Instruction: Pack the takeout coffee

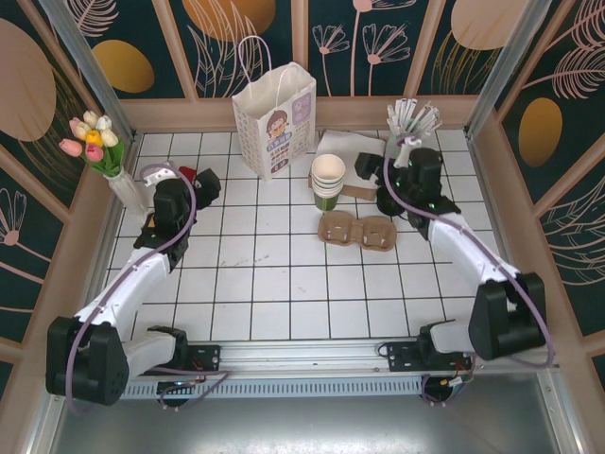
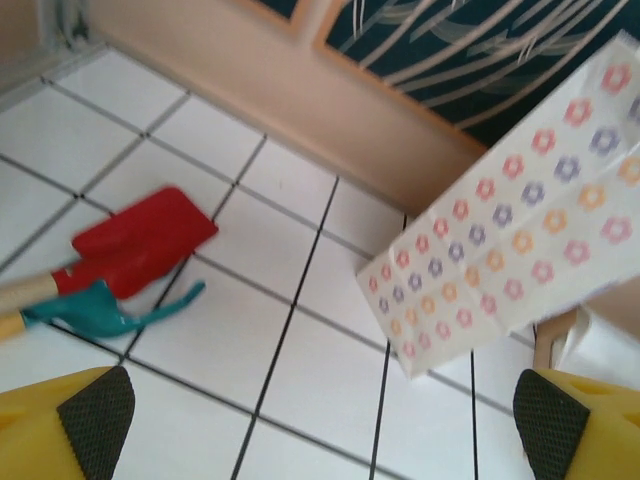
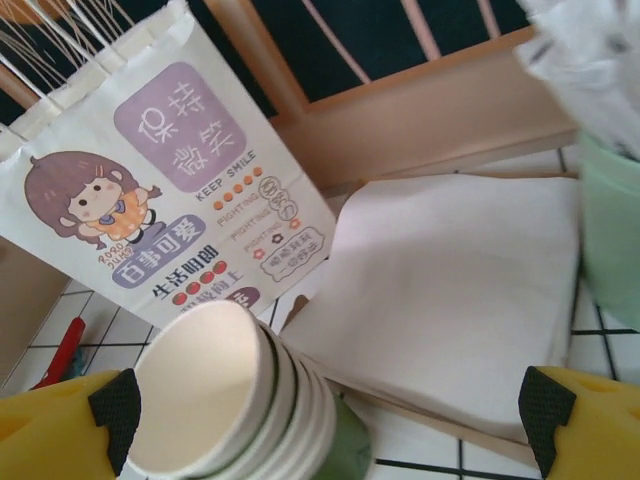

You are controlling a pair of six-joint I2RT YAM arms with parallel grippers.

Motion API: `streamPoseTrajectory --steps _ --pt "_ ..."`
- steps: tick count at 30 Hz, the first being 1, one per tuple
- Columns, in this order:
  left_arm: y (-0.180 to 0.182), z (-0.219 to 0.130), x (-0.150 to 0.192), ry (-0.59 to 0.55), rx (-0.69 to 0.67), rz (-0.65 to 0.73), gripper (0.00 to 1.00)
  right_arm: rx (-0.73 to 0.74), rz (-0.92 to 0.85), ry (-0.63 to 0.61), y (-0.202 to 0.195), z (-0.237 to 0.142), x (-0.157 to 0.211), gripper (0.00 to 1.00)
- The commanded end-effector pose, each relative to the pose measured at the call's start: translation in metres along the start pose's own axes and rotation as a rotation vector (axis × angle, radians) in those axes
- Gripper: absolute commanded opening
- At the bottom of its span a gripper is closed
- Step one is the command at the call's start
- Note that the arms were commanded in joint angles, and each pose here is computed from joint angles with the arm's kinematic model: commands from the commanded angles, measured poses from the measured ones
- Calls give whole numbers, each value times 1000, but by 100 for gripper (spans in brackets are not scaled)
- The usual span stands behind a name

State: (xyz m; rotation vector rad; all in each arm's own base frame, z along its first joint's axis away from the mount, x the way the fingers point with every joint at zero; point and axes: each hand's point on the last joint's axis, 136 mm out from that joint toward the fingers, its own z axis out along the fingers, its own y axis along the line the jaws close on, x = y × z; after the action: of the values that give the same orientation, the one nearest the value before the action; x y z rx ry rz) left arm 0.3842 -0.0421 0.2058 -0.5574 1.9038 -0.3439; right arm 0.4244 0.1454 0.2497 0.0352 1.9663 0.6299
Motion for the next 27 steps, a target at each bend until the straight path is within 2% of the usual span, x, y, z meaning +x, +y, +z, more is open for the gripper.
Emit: streamPoseTrajectory --steps 1,4,11,18,23,27 --pt "-6 6 21 114 27 -49 99 62 -6 173 5 19 23 99" --pt "-7 6 24 127 31 -82 99 109 -53 246 11 41 25 99" --pt "-10 4 23 134 45 -81 99 220 -103 345 12 71 24 85" --pt "-22 14 38 224 91 -86 99 200 -149 395 27 74 27 71" --pt "-18 25 48 262 68 -100 99 178 -162 437 36 75 33 66" --pt "-24 29 47 269 82 -109 99 228 -195 455 36 78 35 61"
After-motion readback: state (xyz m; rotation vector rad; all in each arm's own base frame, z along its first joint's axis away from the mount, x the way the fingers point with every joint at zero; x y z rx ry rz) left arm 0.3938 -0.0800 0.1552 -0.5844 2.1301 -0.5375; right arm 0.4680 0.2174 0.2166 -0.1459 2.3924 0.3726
